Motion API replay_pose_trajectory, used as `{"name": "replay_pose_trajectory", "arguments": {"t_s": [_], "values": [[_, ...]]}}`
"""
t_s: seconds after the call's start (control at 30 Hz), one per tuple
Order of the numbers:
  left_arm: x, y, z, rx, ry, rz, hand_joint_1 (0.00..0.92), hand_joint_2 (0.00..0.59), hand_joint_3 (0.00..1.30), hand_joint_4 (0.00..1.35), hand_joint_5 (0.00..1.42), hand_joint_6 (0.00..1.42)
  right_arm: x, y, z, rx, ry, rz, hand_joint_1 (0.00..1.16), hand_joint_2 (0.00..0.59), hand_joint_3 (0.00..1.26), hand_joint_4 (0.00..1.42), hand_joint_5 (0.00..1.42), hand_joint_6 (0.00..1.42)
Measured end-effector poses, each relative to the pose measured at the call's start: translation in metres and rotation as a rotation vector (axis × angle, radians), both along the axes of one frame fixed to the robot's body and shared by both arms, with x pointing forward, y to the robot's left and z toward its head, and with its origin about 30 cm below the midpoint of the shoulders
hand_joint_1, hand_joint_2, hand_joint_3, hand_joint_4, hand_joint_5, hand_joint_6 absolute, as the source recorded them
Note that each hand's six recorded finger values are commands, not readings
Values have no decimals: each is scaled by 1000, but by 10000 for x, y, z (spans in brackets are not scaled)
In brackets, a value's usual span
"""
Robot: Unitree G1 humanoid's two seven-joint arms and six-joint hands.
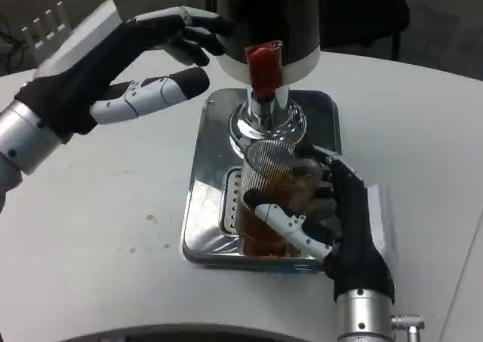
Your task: Grasp the cup under the faucet to collect the drink, then remove the cup.
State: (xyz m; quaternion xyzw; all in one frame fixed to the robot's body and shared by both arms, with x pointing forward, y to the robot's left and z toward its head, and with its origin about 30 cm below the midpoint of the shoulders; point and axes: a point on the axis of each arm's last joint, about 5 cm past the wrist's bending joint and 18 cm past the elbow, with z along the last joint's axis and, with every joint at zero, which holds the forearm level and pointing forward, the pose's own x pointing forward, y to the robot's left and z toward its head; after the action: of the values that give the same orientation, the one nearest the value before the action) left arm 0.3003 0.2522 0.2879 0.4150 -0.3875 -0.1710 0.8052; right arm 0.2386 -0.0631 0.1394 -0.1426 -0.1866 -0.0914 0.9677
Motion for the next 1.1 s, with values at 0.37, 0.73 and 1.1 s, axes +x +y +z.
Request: {"name": "replay_pose_trajectory", "arguments": {"t_s": [0.37, 0.73, 1.1], "values": [[-101, 187, -75, -57, 17, 59, 0, 111, 348, 387, 443, 449, -152, -77, -84, -8, 43, 1, 768, 212, 712, 786, 925, 924], [-185, 350, -165, -128, 38, 141, 0, 111, 348, 395, 451, 455, -253, -123, -49, 5, 24, -3, 778, 195, 749, 806, 956, 958], [-346, 481, -312, -168, 70, 220, 0, 111, 348, 396, 453, 469, -391, -195, -46, -17, 24, 13, 798, 189, 769, 823, 984, 1008]]}}
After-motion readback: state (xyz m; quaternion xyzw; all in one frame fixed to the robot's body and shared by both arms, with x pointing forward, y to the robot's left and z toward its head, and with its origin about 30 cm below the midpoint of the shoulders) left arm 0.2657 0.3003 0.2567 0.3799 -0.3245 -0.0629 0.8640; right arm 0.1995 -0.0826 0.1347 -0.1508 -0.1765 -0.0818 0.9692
